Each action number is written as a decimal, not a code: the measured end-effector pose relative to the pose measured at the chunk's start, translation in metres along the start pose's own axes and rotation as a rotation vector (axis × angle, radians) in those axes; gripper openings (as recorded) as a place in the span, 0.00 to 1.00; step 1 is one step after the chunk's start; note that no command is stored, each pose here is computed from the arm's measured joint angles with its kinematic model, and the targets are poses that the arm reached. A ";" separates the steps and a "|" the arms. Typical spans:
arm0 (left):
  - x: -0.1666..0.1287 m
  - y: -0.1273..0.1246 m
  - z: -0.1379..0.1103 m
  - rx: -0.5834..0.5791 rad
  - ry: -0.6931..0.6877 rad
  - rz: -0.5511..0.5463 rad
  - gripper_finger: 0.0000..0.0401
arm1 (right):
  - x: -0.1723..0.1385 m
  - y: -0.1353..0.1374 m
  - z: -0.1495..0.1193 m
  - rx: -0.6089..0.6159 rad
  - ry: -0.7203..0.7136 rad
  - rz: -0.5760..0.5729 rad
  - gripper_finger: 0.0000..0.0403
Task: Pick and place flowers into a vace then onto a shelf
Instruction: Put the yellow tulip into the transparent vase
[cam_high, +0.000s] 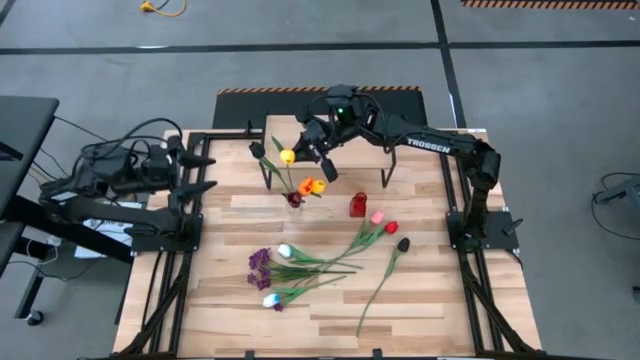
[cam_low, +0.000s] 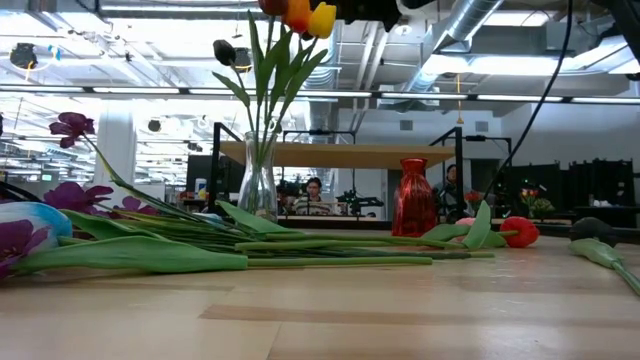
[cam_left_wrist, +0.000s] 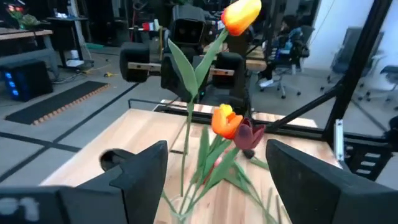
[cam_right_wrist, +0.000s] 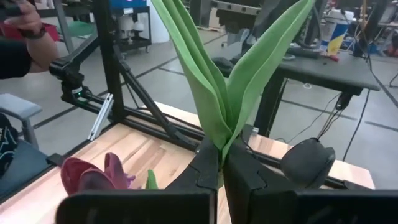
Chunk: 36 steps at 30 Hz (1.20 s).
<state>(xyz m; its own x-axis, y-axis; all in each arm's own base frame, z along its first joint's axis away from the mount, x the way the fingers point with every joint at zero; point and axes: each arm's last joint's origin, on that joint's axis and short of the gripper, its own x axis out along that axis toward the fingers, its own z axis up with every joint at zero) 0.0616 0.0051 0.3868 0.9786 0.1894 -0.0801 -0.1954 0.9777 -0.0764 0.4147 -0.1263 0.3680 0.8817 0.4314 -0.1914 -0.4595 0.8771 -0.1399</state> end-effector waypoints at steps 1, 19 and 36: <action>0.000 0.000 -0.003 -0.009 -0.011 -0.011 0.65 | 0.000 0.000 0.000 0.001 0.001 0.002 0.00; -0.002 0.001 -0.019 -0.039 -0.017 -0.042 0.65 | 0.003 -0.001 -0.009 0.036 -0.016 -0.024 0.00; -0.002 0.001 -0.019 -0.038 -0.012 -0.041 0.65 | 0.004 0.001 -0.012 0.060 0.008 -0.018 0.05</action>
<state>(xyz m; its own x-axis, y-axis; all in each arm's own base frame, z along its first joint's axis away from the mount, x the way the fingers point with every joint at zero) 0.0587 0.0040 0.3677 0.9864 0.1509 -0.0645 -0.1576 0.9806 -0.1168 0.4164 -0.1266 0.3556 0.8886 0.4141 -0.1974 -0.4363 0.8958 -0.0848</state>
